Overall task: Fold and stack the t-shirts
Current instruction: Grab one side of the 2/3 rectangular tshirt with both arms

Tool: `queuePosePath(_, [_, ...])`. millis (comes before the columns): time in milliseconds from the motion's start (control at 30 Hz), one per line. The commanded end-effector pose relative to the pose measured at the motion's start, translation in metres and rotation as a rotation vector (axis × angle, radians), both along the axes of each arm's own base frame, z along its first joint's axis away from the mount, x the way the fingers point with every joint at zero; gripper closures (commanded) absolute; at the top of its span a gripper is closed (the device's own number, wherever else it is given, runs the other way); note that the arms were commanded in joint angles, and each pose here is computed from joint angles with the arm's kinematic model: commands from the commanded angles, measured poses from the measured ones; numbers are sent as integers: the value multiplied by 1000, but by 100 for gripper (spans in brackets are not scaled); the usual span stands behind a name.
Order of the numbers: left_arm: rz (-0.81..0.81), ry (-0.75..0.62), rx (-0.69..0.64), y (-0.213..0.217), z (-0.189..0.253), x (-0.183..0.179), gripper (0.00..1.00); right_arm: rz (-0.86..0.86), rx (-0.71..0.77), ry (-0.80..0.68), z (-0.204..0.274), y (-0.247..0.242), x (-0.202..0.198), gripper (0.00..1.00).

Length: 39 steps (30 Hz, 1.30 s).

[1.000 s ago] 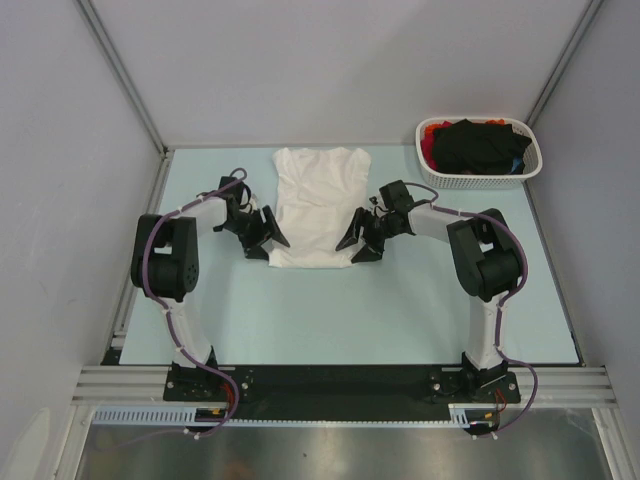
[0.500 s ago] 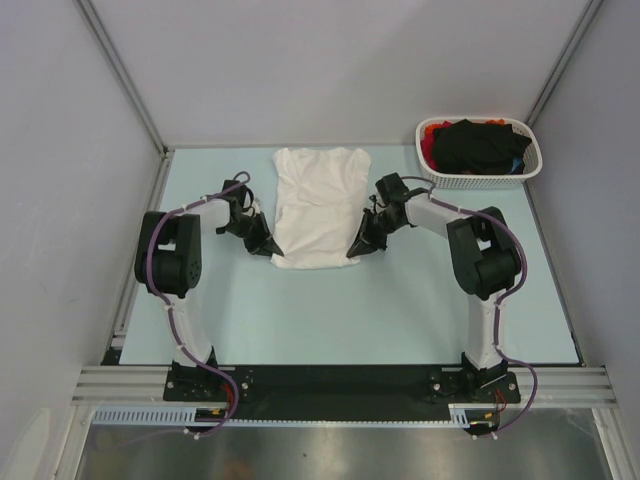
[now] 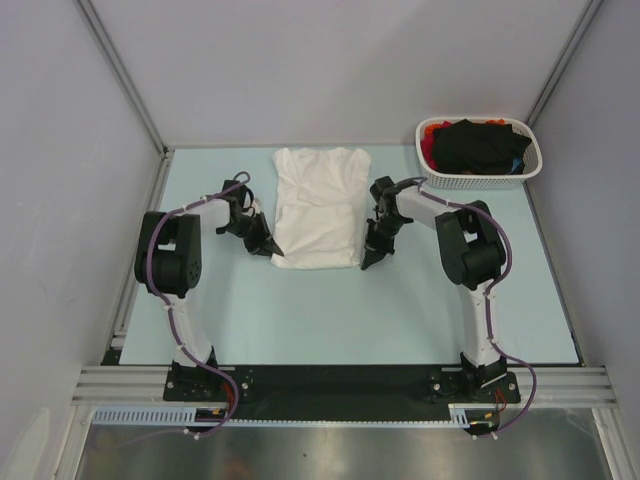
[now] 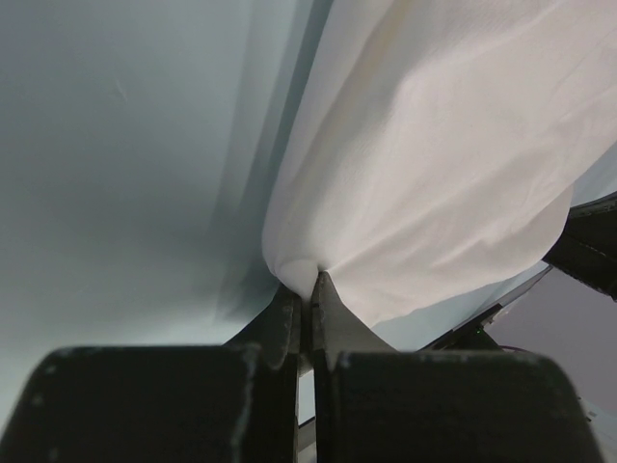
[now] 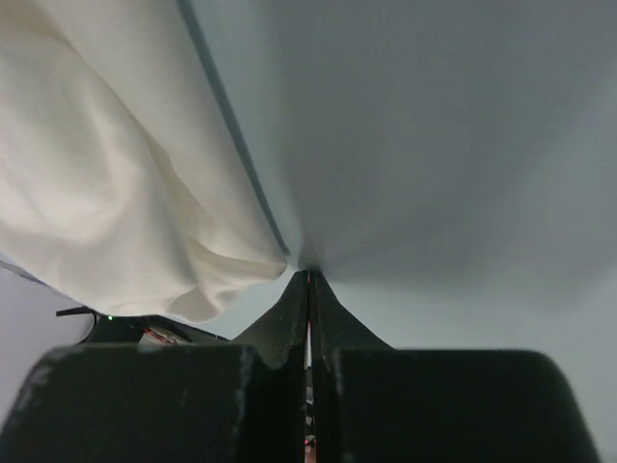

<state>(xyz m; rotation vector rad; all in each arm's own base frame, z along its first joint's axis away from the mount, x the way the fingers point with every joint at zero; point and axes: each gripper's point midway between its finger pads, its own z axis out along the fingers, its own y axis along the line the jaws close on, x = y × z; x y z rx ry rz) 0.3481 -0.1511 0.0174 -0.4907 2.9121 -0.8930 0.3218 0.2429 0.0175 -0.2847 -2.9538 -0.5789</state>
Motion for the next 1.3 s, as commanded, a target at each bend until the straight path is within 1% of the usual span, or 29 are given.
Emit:
queuePosePath(0, [-39,51,54,3,-15,-16,100,24,-39,10,2,-7,-9,100])
queuePosePath(33, [-38,52,56,3,-15,-16,100,24,-27,-8,6,-5,-6,99])
queuePosePath(67, [-40,53,56,4,-16,-16,100,23,-15,-41,16,-3,-3,93])
queuePosePath(100, [-40,56,57,4,-16,-16,100,21,-14,-62,21,-3,0,79])
queuePosePath(167, [-40,58,57,4,-16,-17,100,13,-13,-100,30,-4,5,63])
queuePosePath(200, [-39,57,58,4,-17,-16,100,12,-6,-114,36,-4,6,47])
queuePosePath(267, [-42,56,62,4,-17,-16,100,13,9,-102,37,-3,2,28])
queuePosePath(300, [-40,59,62,4,-18,-16,100,11,18,-96,37,-3,0,17])
queuePosePath(400, [-41,64,64,5,-18,-16,100,-8,61,-72,35,-1,-9,5])
queuePosePath(433, [-43,64,64,5,-18,-16,100,-12,99,-87,37,3,-7,4])
queuePosePath(467, [-42,62,66,5,-17,-16,100,-23,101,-62,29,0,-15,2])
queuePosePath(500, [-42,62,66,5,-18,-15,100,-48,143,-82,30,4,-9,2])
queuePosePath(533, [-42,62,66,5,-17,-15,100,-65,167,-89,31,4,-10,2])
queuePosePath(567, [-42,62,69,5,-17,-15,100,-86,179,-64,21,1,-18,2])
queuePosePath(600, [-44,61,66,5,-17,-15,100,-108,213,-65,19,2,-18,3])
queuePosePath(633, [-44,61,66,5,-17,-15,100,-142,283,-100,24,7,-6,3])
queuePosePath(700, [-45,63,68,5,-18,-15,100,-165,345,-107,20,11,-5,4])
queuePosePath(733, [-46,64,68,5,-18,-15,100,-191,350,-93,17,10,-4,4])
queuePosePath(933, [-49,68,77,6,-18,-17,100,-217,414,-144,15,20,12,5])
queuePosePath(1133, [-49,59,81,6,-15,-15,100,-224,422,-119,3,25,21,6])
queuePosePath(1233, [-48,56,82,6,-14,-14,100,-225,425,-103,2,29,25,14])
queuePosePath(1267, [-49,54,80,6,-13,-13,100,-221,420,-103,3,30,25,22])
